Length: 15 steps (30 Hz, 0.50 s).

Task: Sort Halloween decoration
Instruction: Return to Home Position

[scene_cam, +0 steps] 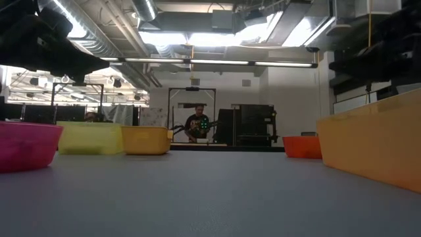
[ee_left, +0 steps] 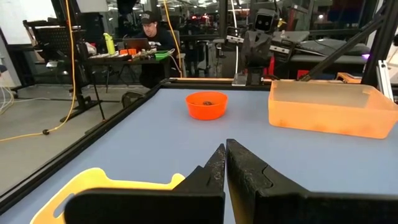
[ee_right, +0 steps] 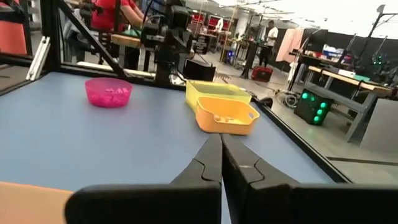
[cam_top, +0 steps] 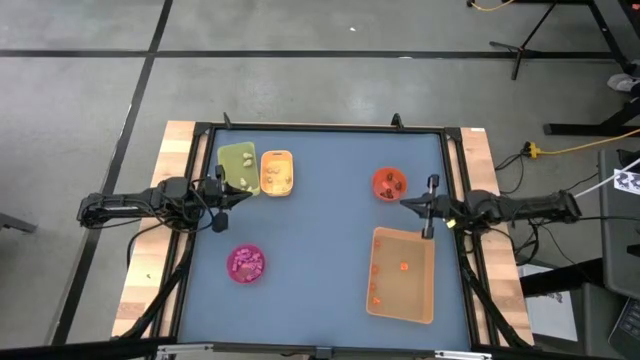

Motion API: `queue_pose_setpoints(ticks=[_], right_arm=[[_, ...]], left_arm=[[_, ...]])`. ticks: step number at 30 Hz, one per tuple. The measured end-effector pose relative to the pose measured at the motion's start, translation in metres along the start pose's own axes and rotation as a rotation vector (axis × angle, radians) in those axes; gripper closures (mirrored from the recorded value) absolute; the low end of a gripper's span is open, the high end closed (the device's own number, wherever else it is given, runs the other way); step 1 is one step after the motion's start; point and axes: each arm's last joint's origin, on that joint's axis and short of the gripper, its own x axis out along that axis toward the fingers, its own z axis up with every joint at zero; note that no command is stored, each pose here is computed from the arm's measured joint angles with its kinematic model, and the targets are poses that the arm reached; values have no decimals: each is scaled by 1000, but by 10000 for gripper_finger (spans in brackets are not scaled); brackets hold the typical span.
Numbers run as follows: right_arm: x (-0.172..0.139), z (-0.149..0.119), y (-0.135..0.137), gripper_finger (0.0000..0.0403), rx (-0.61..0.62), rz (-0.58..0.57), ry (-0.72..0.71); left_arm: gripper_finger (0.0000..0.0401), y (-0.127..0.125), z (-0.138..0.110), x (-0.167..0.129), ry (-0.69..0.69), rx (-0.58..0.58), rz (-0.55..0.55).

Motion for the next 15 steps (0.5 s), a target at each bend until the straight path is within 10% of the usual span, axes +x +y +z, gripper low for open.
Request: queue_pose_setpoints(ticks=[15], right_arm=[[2, -7, -17, 403, 1, -7, 45]], left_arm=[[401, 0, 0, 0, -1, 0, 0]])
